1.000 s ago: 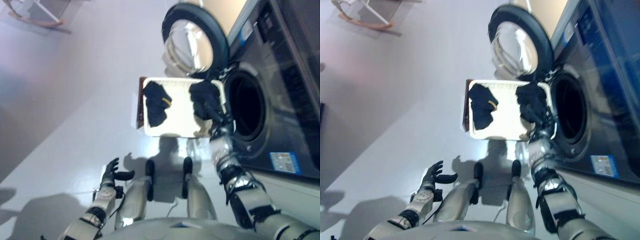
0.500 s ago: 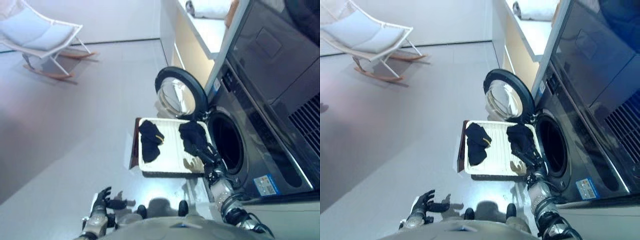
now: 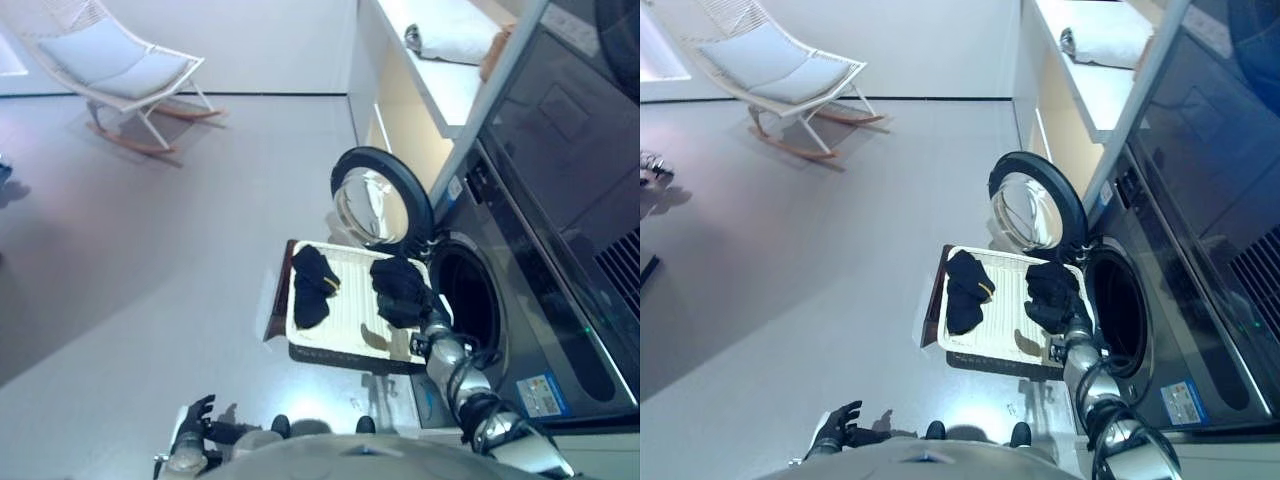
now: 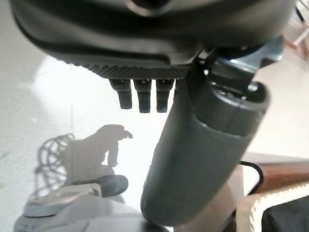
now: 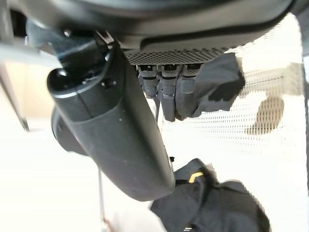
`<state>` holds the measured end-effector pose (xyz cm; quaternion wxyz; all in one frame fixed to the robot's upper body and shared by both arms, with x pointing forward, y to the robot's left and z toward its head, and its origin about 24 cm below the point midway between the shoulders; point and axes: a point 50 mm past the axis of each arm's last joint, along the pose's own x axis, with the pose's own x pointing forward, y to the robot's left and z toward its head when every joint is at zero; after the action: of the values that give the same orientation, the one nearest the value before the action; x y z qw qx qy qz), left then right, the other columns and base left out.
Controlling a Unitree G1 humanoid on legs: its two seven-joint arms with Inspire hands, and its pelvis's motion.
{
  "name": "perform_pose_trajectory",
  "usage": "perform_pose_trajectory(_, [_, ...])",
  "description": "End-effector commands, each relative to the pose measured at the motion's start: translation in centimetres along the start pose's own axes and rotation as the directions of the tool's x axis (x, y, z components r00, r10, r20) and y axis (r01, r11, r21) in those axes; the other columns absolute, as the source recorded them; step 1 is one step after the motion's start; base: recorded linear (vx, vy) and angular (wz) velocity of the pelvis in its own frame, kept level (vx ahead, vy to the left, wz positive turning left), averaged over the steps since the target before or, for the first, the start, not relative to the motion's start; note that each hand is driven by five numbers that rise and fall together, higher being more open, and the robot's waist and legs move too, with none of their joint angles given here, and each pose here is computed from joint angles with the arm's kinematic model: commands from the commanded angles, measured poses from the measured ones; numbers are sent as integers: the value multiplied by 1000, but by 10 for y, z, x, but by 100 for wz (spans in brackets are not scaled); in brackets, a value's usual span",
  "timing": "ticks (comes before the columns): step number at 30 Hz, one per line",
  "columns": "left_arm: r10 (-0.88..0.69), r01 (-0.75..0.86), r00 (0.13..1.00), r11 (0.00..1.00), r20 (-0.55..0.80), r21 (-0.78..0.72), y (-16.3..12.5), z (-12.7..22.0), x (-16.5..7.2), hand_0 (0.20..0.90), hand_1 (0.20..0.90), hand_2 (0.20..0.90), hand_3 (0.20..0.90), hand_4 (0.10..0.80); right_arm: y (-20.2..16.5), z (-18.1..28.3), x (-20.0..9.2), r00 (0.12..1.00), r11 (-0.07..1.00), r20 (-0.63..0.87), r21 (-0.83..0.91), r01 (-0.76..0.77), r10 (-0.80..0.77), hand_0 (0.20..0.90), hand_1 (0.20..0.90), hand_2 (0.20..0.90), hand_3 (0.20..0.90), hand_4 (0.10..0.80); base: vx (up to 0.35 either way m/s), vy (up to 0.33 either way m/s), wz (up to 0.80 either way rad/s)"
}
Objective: Pick up the clothes and place them into the washing machine
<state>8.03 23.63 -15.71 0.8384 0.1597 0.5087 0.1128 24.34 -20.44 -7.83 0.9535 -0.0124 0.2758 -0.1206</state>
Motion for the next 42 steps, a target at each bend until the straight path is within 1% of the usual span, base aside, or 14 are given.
perform_pose_trajectory(1, [90, -93, 984, 996, 153, 17, 26, 42, 11, 900, 900, 900, 900, 800, 22, 99, 20, 950, 998, 311, -56, -16, 32, 900, 900, 900, 900, 800, -308, -46, 26])
perform_pose_trajectory(4, [115, -116, 964, 993, 241, -7, 31, 72, 15, 900, 900, 900, 900, 800, 27, 145, 27, 919, 998, 394, -62, 20, 6, 900, 900, 900, 900, 800, -294, -29, 32])
perform_pose_trajectory(8, [168, -157, 922, 986, 348, -58, 41, 113, 17, 900, 900, 900, 900, 800, 13, 209, 29, 866, 992, 492, -36, 123, -90, 900, 900, 900, 900, 800, -186, 20, 25])
perform_pose_trajectory(11, [182, -163, 902, 983, 392, -80, 45, 128, 16, 900, 900, 900, 900, 800, 6, 230, 27, 841, 986, 524, -19, 165, -130, 900, 900, 900, 900, 800, -81, 7, 10])
perform_pose_trajectory(12, [194, -170, 881, 981, 431, -94, 47, 143, 15, 900, 900, 900, 900, 800, -1, 250, 25, 818, 980, 551, -1, 199, -165, 900, 900, 900, 900, 800, -38, 10, 15])
perform_pose_trajectory(14, [200, -169, 862, 980, 465, -109, 48, 156, 13, 900, 900, 900, 900, 800, -6, 269, 21, 794, 975, 576, 19, 223, -193, 900, 900, 900, 900, 800, -34, 0, 19])
perform_pose_trajectory(17, [207, -167, 848, 978, 488, -124, 49, 166, 11, 900, 900, 900, 900, 800, -13, 280, 18, 781, 967, 583, 34, 253, -225, 900, 900, 900, 900, 800, -11, -4, 13])
perform_pose_trajectory(18, [213, -158, 821, 976, 530, -147, 48, 181, 8, 900, 900, 900, 900, 800, -17, 298, 13, 753, 960, 609, 53, 276, -250, 900, 900, 900, 900, 800, -19, 7, 10])
perform_pose_trajectory(22, [201, -126, 785, 978, 586, -167, 42, 199, 2, 900, 900, 900, 900, 800, -32, 316, 6, 723, 947, 624, 93, 306, -295, 900, 900, 900, 900, 800, 71, -12, 13])
perform_pose_trajectory(28, [203, -102, 743, 976, 637, -191, 40, 218, -5, 900, 900, 900, 900, 800, -29, 341, -6, 686, 953, 676, 87, 289, -270, 900, 900, 900, 900, 800, 13, 12, 8])
perform_pose_trajectory(35, [199, -84, 718, 976, 667, -201, 38, 231, -10, 900, 900, 900, 900, 800, -8, 347, -8, 689, 967, 705, -18, 254, -168, 900, 900, 900, 900, 800, 31, -26, 16])
perform_pose_trajectory(38, [194, -77, 698, 977, 689, -198, 38, 239, -14, 900, 900, 900, 900, 800, -6, 353, -11, 685, 956, 714, -77, 284, -146, 900, 900, 900, 900, 800, 20, -51, 17])
perform_pose_trajectory(41, [181, -59, 664, 980, 726, -190, 35, 252, -20, 900, 900, 900, 900, 800, -18, 356, -10, 686, 901, 710, -181, 394, -158, 900, 900, 900, 900, 800, 12, -21, 16])
perform_pose_trajectory(42, [181, -59, 664, 980, 726, -190, 35, 252, -20, 900, 900, 900, 900, 800, -18, 356, -10, 686, 901, 710, -181, 395, -158, 900, 900, 900, 900, 800, 0, -5, 15])
